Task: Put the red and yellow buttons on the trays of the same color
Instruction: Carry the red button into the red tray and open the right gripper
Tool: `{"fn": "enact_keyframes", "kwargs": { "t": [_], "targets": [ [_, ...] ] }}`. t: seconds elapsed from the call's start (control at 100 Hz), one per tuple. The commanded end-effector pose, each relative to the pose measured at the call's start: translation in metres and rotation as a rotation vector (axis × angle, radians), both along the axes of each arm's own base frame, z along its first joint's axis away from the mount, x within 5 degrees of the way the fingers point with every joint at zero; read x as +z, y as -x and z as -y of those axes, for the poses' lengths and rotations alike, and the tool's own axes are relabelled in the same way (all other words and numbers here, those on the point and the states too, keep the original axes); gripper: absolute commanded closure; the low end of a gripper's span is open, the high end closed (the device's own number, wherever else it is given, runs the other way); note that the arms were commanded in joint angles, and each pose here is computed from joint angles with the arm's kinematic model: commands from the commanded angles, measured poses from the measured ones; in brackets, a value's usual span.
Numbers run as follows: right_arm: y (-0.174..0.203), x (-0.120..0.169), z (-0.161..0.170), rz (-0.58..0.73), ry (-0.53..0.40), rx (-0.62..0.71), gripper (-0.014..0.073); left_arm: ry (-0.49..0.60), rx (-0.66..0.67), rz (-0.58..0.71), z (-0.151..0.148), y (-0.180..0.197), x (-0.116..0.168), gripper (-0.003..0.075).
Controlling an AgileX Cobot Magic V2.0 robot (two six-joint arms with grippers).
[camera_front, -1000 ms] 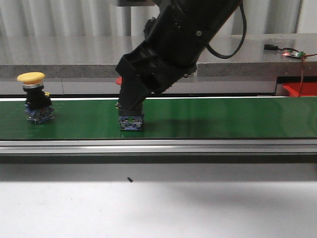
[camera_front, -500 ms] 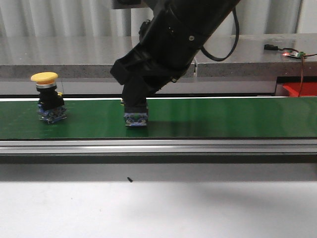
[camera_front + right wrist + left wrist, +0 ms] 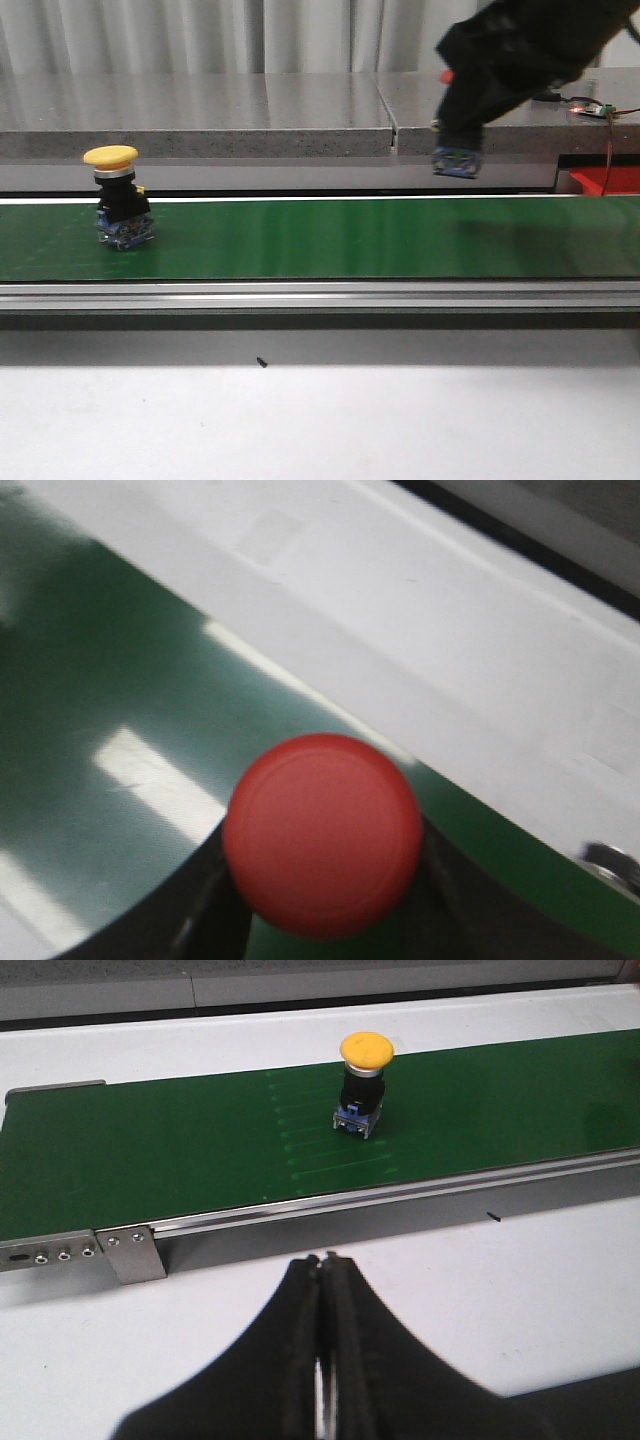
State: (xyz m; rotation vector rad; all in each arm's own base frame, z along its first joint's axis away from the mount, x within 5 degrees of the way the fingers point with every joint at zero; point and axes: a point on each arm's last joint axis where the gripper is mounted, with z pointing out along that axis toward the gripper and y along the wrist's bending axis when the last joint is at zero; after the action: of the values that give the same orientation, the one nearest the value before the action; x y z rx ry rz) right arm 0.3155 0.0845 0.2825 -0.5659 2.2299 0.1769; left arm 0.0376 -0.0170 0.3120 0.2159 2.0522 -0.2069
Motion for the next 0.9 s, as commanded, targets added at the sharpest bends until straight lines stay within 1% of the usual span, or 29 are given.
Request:
{"fn": "enact_keyframes", "kwargs": {
  "t": [0.0,0.11,0.21,0.22,0.3,0.36,0.48,0.6,0.89],
  "targets": [
    [-0.004,0.027,0.037,0.140,-0.011,-0.131,0.0452,0.029,-0.005,0.072,0.001,-0.002,0.012,0.0739],
    [-0.009,0.024,0.080,0.124,-0.004,-0.261,0.0452,0.029,-0.005,0.072,0.001,-0.002,0.012,0.0739],
    [-0.012,0.019,0.111,0.116,0.002,-0.359,0.0452,0.029,-0.005,0.072,0.001,-0.002,0.012,0.0739],
    [-0.012,0.018,0.118,0.116,0.004,-0.382,0.0452,0.029,-0.005,0.072,0.001,-0.002,0.012,0.0739],
    [-0.014,0.012,0.141,0.115,0.009,-0.455,0.0452,0.029,-0.005,0.072,0.001,-0.002,0.012,0.0739],
    [-0.016,0.003,0.160,0.102,0.011,-0.516,0.0452,0.029,-0.005,0.072,0.001,-0.002,0.012,0.0739],
    [-0.021,-0.018,0.187,0.064,0.018,-0.595,0.0452,0.029,-0.005,0.072,0.001,-0.002,0.012,0.0739],
    [-0.028,-0.037,0.202,0.049,0.016,-0.650,0.0452,0.029,-0.005,0.072,0.001,-0.002,0.012,0.0739],
    [-0.044,-0.065,0.213,0.069,0.018,-0.711,0.0452,0.029,-0.005,0.072,0.001,-0.002,0.012,0.0739]
  ]
}}
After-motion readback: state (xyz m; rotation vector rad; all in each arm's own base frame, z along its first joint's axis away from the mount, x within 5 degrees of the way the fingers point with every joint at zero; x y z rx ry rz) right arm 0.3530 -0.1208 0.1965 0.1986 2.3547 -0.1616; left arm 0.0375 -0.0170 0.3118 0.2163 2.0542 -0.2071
